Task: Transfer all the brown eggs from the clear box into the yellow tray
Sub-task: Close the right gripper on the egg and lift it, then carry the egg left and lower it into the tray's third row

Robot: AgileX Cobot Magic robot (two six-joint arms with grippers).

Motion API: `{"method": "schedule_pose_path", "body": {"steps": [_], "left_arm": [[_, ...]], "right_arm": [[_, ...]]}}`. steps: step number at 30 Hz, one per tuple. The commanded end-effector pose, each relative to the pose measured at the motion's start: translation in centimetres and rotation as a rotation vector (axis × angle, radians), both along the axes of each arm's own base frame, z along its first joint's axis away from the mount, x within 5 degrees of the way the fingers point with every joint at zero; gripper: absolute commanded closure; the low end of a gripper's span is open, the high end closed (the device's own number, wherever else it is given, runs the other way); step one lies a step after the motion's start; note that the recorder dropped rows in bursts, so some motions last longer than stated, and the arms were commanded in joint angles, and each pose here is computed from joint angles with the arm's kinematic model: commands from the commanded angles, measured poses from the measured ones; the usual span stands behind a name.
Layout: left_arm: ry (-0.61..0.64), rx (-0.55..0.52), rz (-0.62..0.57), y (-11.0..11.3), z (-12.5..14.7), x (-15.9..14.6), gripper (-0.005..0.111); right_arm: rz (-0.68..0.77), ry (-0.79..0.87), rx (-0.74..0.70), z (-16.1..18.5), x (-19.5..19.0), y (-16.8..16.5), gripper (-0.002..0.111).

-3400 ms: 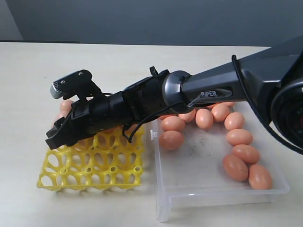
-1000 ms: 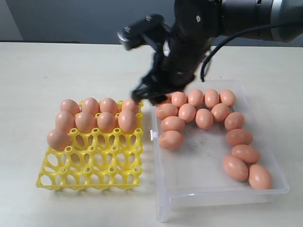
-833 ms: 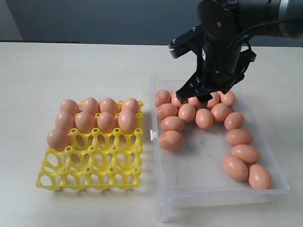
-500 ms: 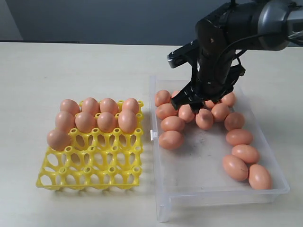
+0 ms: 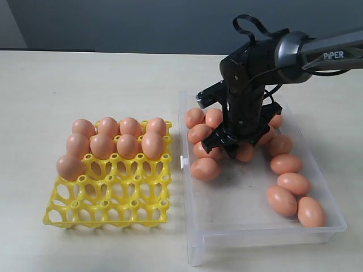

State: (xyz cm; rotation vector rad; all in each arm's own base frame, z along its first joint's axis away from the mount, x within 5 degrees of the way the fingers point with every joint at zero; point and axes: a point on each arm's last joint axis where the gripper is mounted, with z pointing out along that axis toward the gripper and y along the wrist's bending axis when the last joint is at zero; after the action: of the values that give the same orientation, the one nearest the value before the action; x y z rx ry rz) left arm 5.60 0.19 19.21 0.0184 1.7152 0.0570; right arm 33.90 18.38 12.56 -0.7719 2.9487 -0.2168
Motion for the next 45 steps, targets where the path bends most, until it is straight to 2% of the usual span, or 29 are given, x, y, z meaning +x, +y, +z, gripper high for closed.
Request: {"method": "schedule_pose_path", "body": {"steps": [1,5,8,13,16,20,23,26,32,45], "left_arm": [[-0.003,-0.040,-0.012,-0.1,0.0,0.0,0.106],[-0.005,-0.069,-0.015,-0.2,0.1,0.0,0.106],[-0.007,-0.028,-0.011,-0.1,0.1,0.0,0.106],[-0.007,-0.028,-0.011,-0.1,0.1,0.0,0.106],[-0.007,-0.028,-0.011,-0.1,0.1,0.0,0.106],[-0.007,-0.028,-0.011,-0.1,0.1,0.0,0.106],[-0.007,-0.028,-0.011,-0.1,0.1,0.0,0.106],[-0.007,-0.028,-0.011,-0.1,0.1,0.0,0.106],[-0.007,-0.028,-0.011,-0.1,0.1,0.0,0.106],[-0.007,-0.023,-0.012,-0.1,0.1,0.0,0.106]], "right_arm": [[0.013,0.001,-0.024,0.1,0.0,-0.4,0.108],[0.027,-0.058,-0.004,3.3,-0.5,-0.3,0.104],[0.018,-0.124,0.118,6.9,-1.5,0.8,0.104],[0.140,-0.282,0.489,12.8,-3.9,4.8,0.104],[0.210,-0.343,0.709,14.5,-5.2,7.9,0.104],[0.289,-0.340,0.860,13.9,-6.5,11.4,0.104],[0.368,-0.306,0.899,12.6,-7.3,13.1,0.104],[0.386,-0.313,0.920,11.0,-7.3,14.3,0.104],[0.340,-0.300,0.951,8.7,-6.6,15.3,0.104],[0.401,-0.228,0.905,4.8,-6.8,16.2,0.104]]}}
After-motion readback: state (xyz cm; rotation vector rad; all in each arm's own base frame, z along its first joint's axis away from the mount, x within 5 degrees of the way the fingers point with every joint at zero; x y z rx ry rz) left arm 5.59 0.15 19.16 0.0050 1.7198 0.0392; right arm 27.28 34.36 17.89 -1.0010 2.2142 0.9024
